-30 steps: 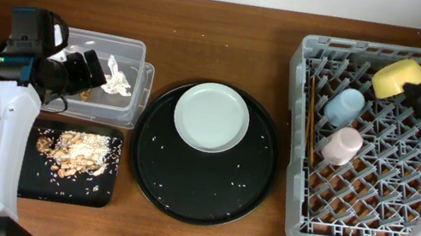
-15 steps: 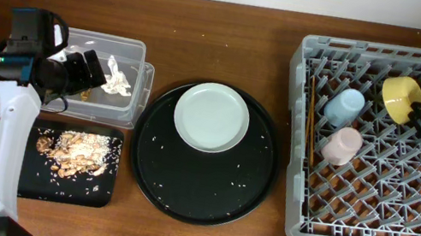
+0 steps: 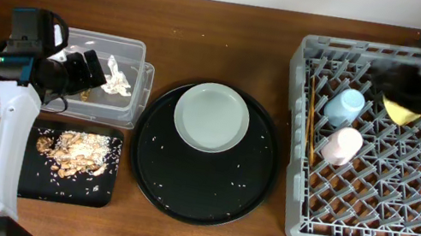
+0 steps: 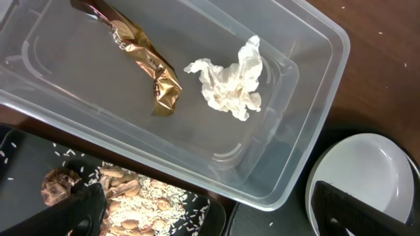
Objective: Sort waste into correct bins and load items into the dishwasher rack
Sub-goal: 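Lower the yellow bowl into the rack and open the right gripper, then move the right gripper to the white plate and grasp its edge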
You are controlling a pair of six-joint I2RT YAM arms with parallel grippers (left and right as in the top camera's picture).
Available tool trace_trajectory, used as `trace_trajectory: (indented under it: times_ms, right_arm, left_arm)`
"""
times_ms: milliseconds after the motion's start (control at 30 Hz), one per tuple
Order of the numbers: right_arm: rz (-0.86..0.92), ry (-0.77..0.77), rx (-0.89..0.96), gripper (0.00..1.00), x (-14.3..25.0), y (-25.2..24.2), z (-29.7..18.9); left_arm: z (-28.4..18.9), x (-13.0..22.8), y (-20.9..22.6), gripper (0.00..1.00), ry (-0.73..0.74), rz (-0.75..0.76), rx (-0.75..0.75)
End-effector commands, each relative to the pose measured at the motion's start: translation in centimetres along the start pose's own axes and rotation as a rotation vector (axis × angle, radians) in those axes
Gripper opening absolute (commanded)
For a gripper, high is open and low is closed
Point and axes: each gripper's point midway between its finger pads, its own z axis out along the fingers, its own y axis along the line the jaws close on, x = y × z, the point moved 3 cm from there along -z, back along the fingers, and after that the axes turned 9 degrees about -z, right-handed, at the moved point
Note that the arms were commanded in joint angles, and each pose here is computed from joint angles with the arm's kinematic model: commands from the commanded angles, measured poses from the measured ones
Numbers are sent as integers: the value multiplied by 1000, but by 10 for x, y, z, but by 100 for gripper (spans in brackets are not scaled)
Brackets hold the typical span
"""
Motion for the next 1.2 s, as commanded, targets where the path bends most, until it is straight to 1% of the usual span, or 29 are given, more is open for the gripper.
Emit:
trace_trajectory:
  times_ms: [0, 100, 133, 200, 267, 400, 500, 633, 867, 1000, 1167]
  right_arm:
    - [-138, 142, 174, 45, 18, 49, 22]
    - [-197, 248, 190, 46, 40, 103, 55]
    - [-208, 266, 175, 46, 45, 115, 62]
    - [-228, 300, 148, 49, 55, 137, 76]
    - [-242, 329, 177, 52, 64, 150, 90]
    - [-219, 360, 296, 53, 73, 145, 112]
    - [-214, 404, 307, 52, 80, 140, 136]
    - [-201, 466, 277, 47, 93, 137, 174]
    - [-180, 566, 297, 46, 124, 121, 234]
    - [-187, 600, 298, 46, 138, 117, 258]
    - [-207, 608, 291, 46, 146, 123, 269]
  left_arm:
    - [-4, -1, 1, 100, -14, 8, -2]
    - [-4, -2, 1, 99, -14, 8, -2]
    - [-4, -1, 1, 100, -14, 8, -2]
    - [-4, -1, 1, 100, -14, 8, -2]
    - [-4, -1, 1, 100, -14, 8, -1]
    - [-4, -1, 1, 100, -14, 8, -2]
    - [-4, -1, 1, 100, -14, 8, -1]
    - [-4, -1, 1, 99, -14, 8, -2]
    - [-4, -1, 1, 99, -14, 8, -2]
    - [-4, -1, 1, 100, -14, 8, -2]
    - [-4, -1, 1, 99, -14, 8, -2]
